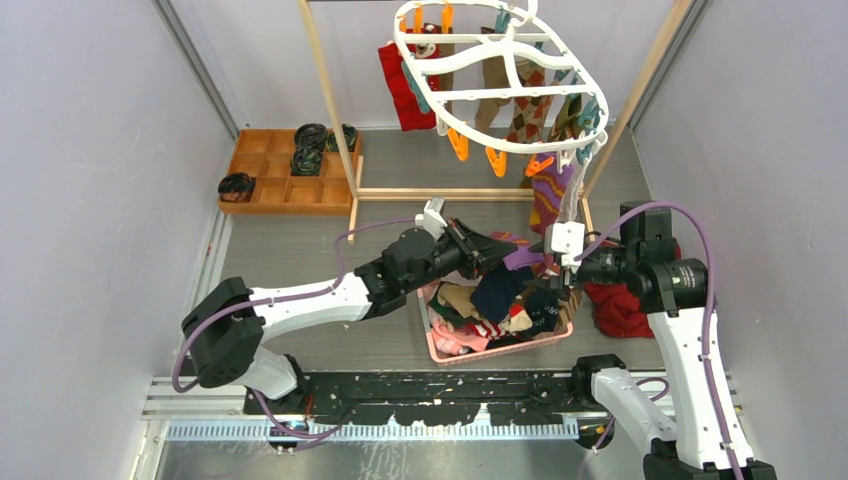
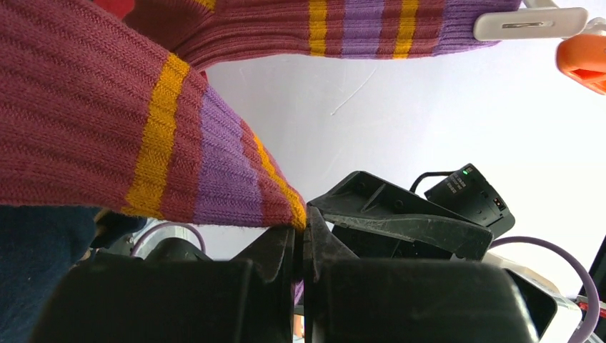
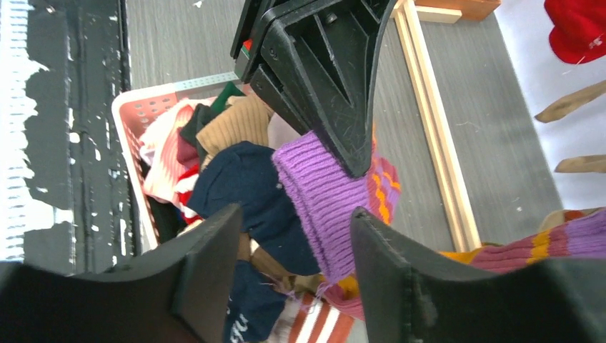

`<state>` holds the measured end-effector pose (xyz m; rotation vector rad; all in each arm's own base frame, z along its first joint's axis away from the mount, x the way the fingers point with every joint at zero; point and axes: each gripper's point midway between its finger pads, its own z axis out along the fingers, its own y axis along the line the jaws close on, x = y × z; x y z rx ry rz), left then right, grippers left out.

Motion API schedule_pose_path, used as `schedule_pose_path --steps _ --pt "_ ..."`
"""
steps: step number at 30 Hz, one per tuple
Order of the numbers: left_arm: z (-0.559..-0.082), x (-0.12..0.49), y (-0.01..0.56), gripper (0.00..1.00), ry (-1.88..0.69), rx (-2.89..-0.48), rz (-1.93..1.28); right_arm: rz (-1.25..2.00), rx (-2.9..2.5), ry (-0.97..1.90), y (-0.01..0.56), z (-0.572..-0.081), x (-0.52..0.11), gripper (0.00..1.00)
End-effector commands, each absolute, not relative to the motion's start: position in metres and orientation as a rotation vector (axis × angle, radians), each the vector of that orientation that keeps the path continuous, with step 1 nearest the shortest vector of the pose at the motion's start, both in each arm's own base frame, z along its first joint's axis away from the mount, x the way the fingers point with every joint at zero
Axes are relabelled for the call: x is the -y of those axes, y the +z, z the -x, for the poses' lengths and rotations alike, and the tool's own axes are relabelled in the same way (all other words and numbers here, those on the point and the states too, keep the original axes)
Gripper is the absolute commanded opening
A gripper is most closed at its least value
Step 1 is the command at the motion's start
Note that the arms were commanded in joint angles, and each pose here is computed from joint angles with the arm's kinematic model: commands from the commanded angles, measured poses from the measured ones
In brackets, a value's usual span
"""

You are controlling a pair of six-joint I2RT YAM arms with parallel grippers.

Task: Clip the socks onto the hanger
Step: Pick up the sock from the bin.

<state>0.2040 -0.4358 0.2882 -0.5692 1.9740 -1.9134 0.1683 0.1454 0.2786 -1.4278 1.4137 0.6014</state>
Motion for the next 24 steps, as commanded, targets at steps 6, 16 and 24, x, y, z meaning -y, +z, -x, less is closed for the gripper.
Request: schedule_pose_path --steps 6,16,24 --pt "-0.200 0.441 0.331 0.00 -2.085 -1.853 0.536 1.432 -1.392 0.539 0.280 -0.177 -0.145 0.19" --pt "-0.197 0.436 0.333 0.11 -2.153 -1.764 0.512 1.373 -1.422 0.660 0.285 -0.160 -0.151 0.01" --pt "-0.199 0.429 0.324 0.01 -2.121 -1.793 0.530 1.391 -1.428 0.626 0.296 -0.147 -0.146 0.35"
